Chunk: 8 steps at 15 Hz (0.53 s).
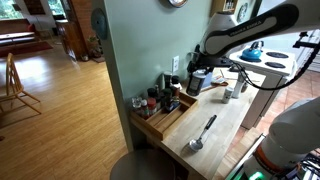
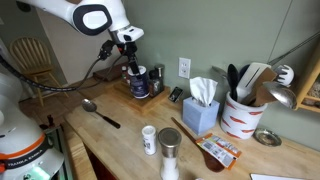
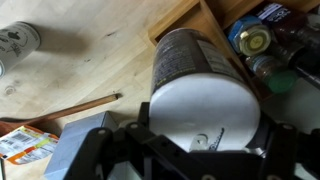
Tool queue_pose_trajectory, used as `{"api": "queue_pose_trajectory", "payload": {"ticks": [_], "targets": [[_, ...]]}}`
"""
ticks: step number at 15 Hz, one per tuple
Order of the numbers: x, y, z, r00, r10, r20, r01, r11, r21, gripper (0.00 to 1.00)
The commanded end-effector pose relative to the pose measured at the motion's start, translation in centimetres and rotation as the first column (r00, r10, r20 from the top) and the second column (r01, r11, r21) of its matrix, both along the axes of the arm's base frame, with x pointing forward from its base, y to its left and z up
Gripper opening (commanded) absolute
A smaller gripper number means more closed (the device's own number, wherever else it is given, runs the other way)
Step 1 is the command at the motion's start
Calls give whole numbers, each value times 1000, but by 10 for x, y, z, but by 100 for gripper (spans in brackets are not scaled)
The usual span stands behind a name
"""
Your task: Place the blue container on the tray
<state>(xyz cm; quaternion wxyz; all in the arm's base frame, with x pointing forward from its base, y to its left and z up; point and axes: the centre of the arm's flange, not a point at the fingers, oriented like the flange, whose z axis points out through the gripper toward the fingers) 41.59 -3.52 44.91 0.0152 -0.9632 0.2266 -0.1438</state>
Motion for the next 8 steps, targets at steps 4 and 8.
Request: {"api": "queue_pose_trajectory", "payload": {"ticks": [4, 8], "targets": [[17, 2, -23, 1000, 29, -7, -29, 999, 27, 66], [29, 5, -40, 999, 35, 10, -35, 999, 22, 66]]}}
